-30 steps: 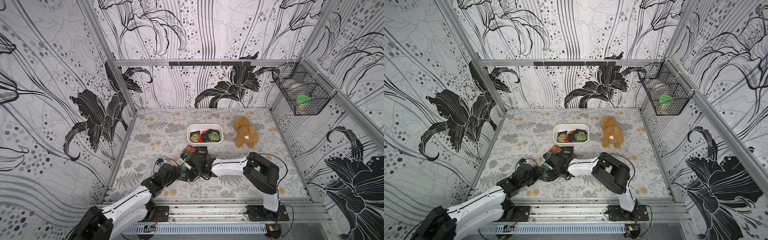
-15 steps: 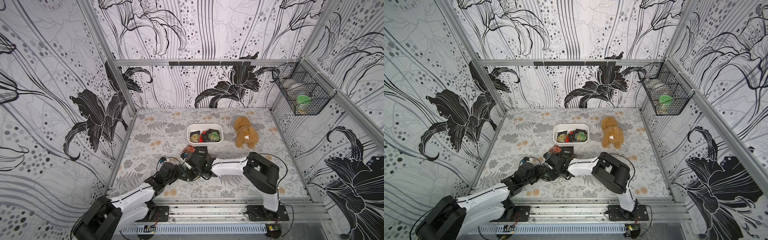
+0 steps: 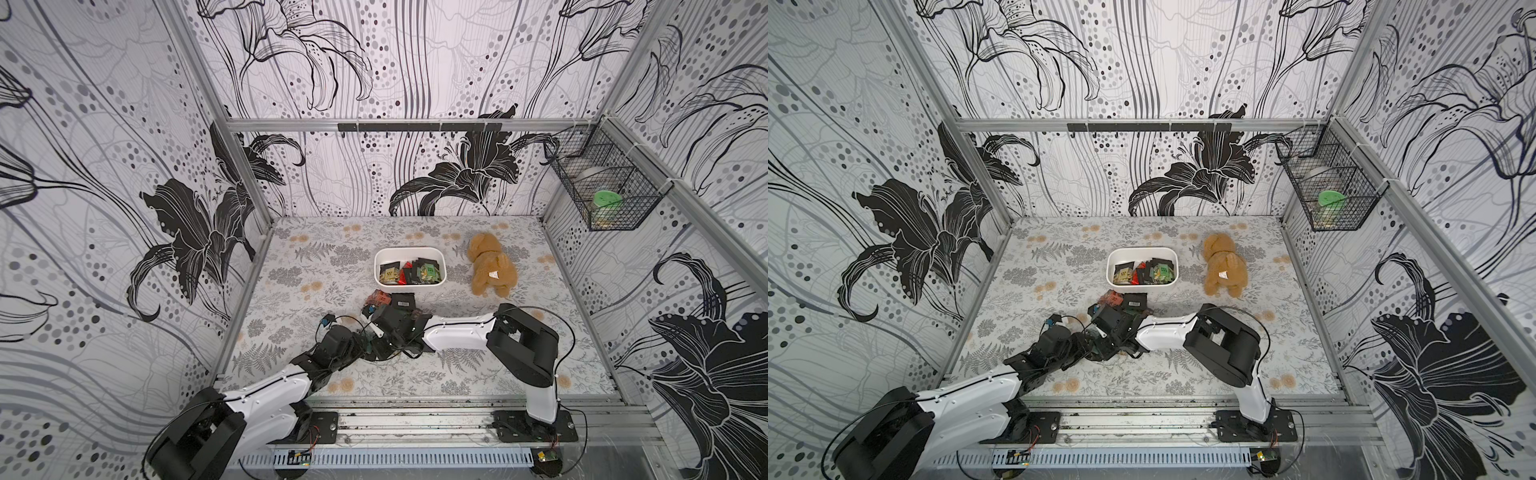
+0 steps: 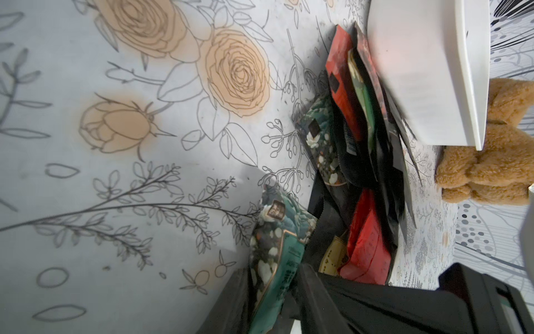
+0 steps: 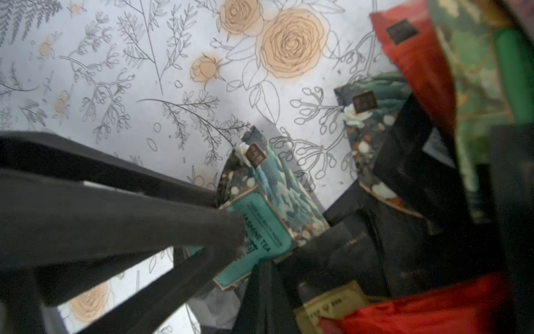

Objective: Put the tea bags into the storage box
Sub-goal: Pick up the tea bag from the center of the board.

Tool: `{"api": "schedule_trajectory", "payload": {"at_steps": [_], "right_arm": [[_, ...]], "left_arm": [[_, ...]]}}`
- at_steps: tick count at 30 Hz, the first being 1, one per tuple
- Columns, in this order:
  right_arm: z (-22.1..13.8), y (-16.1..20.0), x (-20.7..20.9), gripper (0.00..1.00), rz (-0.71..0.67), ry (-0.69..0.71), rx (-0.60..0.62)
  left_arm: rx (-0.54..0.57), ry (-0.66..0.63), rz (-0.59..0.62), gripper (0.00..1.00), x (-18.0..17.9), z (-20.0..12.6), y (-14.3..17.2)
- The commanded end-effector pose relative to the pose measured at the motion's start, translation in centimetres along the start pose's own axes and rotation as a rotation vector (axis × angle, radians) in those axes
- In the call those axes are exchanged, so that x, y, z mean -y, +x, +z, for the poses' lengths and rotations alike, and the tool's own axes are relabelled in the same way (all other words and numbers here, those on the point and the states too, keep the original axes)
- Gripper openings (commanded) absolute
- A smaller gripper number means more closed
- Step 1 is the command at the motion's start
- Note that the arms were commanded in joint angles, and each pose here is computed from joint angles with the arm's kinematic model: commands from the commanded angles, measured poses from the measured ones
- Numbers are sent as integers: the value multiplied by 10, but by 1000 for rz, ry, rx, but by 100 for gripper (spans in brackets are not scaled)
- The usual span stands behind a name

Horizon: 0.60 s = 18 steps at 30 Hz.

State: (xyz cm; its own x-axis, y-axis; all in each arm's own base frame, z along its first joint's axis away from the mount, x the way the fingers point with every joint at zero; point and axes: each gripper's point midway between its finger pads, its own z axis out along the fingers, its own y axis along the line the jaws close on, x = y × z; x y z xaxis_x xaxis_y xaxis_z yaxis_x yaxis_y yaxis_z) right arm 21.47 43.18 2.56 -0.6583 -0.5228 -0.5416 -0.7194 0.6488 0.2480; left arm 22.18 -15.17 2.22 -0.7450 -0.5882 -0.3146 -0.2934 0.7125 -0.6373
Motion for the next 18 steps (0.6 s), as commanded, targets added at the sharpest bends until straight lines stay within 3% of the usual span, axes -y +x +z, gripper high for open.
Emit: {"api": "schedule_trajectory", "payload": {"at_steps": [1,14,18], "right_arm": [[7,20,5,1,19,2,-62],[5,19,5,0,27,-9,-54],[-1,14,3,0,19,-20,-25]], "left_arm": [[-87,-93,40,29,-24,3,22],[-67,-79,25,1,-19,1,19],[-43,-80,16,0,-18,-2,14]]}}
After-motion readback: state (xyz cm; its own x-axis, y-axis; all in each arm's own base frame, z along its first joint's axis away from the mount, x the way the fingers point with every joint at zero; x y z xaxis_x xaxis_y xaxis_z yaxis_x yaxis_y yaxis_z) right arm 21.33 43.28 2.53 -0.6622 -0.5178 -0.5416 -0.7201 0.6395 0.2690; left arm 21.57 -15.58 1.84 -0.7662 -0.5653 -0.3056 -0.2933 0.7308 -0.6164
